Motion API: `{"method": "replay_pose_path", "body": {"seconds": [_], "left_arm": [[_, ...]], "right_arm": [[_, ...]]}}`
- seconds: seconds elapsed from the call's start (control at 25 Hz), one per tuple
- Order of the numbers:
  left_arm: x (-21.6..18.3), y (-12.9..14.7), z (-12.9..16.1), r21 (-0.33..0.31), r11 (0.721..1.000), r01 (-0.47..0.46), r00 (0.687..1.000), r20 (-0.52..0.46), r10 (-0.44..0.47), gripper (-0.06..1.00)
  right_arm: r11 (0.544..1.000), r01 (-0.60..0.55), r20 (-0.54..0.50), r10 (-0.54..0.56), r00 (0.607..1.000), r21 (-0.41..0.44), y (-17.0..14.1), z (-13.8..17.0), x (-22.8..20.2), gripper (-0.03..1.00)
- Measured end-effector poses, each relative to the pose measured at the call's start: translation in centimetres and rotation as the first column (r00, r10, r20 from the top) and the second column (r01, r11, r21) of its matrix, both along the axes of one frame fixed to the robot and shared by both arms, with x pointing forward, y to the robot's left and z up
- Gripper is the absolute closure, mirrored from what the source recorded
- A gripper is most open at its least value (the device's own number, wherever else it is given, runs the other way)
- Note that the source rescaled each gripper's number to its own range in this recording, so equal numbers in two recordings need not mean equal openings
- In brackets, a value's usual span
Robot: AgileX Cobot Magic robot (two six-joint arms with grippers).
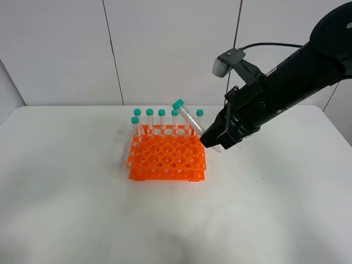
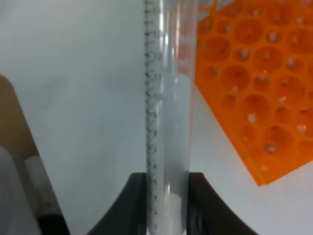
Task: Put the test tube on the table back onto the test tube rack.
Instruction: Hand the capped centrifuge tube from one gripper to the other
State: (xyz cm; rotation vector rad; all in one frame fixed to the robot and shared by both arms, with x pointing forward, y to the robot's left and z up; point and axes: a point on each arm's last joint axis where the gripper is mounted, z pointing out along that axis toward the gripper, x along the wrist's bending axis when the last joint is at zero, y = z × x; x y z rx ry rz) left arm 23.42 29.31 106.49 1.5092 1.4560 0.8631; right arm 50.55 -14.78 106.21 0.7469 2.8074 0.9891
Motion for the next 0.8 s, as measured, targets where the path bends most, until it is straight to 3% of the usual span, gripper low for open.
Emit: {"method": "replay_pose_path", "body": {"seconds": [0.12,0.28,0.52,0.68,0.8], "left_arm": [[1.6,-0.3,2.5,-0.039,0.999,0.021,1.0,0.01,-0.021,-0.06],[6.0,-1.0,5.0,-0.064,0.995,0.081,0.995,-0.055,-0.085,-0.06],[13.2,-2.3,5.5,-0.159,0.974,0.164,0.977,-0.109,-0.183,-0.06],[17.5,-3.4,4.2,-0.265,0.935,0.235,0.955,-0.115,-0.272,-0.06],[20.3,-4.4,2.8,-0.356,0.888,0.291,0.93,-0.113,-0.35,-0.06]], "right_arm": [[1.0,0.002,-0.003,-0.002,1.0,0.016,0.1,0.1,0.0,0.95],[1.0,-0.001,0.023,0.0,1.0,0.02,0.1,0.2,0.2,0.95],[1.0,0.0,0.025,0.0,1.0,0.027,0.2,0.2,0.2,0.95],[1.0,0.001,0.043,-0.002,0.999,0.027,0.2,0.2,0.3,0.95],[0.999,0.009,0.053,-0.011,0.999,0.034,0.2,0.3,0.4,0.95]]}}
